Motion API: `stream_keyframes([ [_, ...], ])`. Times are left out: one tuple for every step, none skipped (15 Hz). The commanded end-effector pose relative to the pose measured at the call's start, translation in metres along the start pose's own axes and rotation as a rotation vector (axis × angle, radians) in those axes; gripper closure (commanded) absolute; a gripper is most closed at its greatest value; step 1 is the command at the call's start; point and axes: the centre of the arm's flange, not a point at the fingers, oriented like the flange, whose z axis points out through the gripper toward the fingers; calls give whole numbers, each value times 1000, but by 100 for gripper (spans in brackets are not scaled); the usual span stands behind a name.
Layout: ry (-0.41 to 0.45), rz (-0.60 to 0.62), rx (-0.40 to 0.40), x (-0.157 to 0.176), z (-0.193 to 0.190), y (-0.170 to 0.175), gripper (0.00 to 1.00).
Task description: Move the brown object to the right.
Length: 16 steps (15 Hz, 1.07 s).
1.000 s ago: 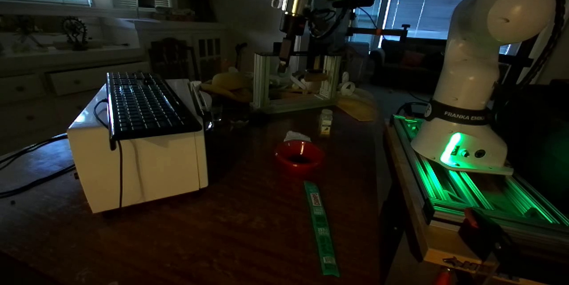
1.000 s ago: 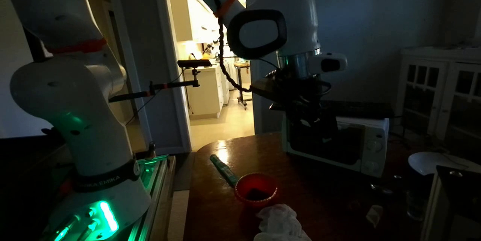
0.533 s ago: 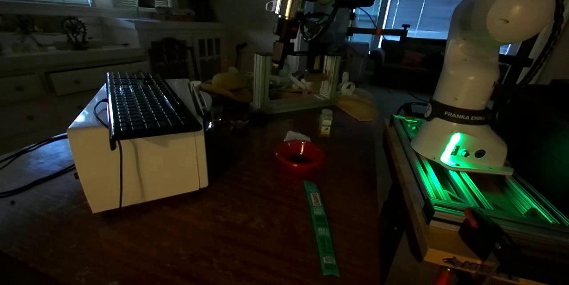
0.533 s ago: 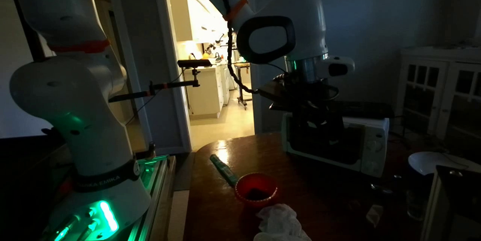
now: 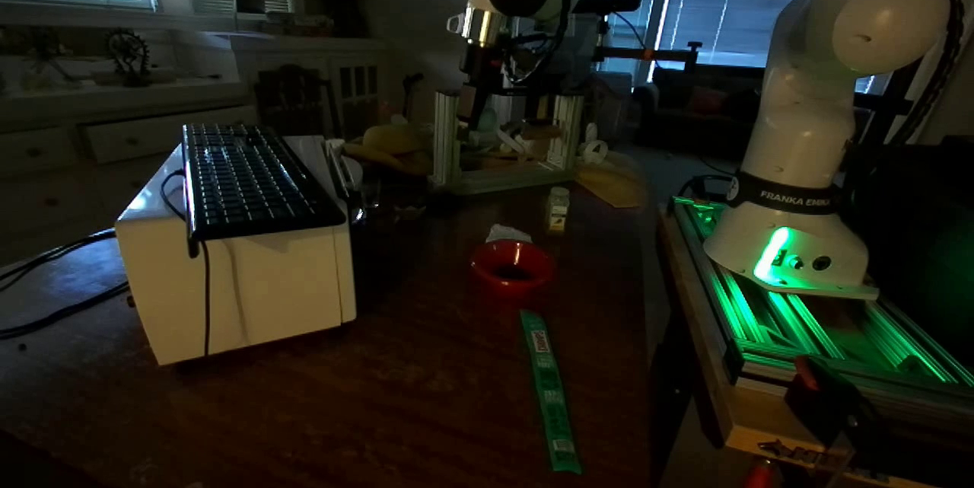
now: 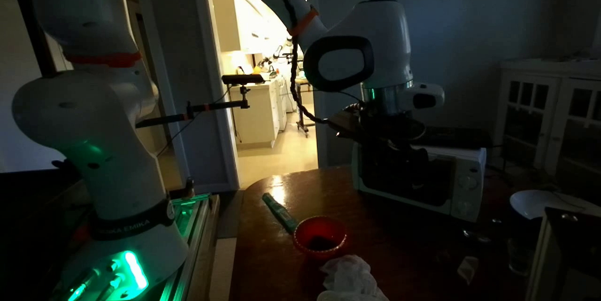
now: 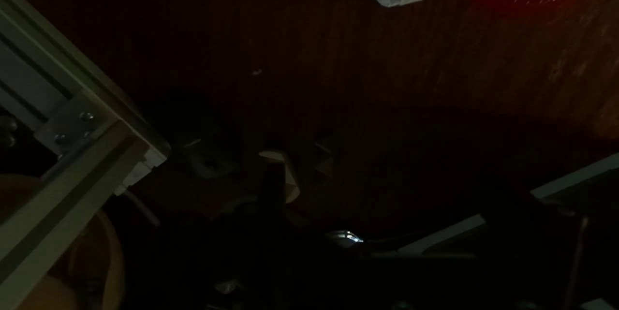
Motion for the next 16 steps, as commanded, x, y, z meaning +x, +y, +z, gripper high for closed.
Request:
stream_keyframes([
  [20,31,12,28,51,5,0],
  [25,38,14,35,62,6,0],
  [38,42,9,40,72,6,0],
  [47,39,3,46,83,8,0],
  [50,35,-1,51,91,10,0],
  [53,31,-8,55,101,11,0],
  [48,30,-9,59,109,14,0],
  [46,25,-12,62,118,15,0],
  [39,27,-11,65,126,17,0],
  [34,22,-10,67,134,18,0],
  [29,18,-12,70,142,18,0],
  [21,18,-8,72,148,19,0],
  [16,19,-10,74,155,19,0],
  [9,23,-12,75,161,19,0],
  [2,23,-10,76,166,18,0],
  [-3,22,-15,77,171,17,0],
])
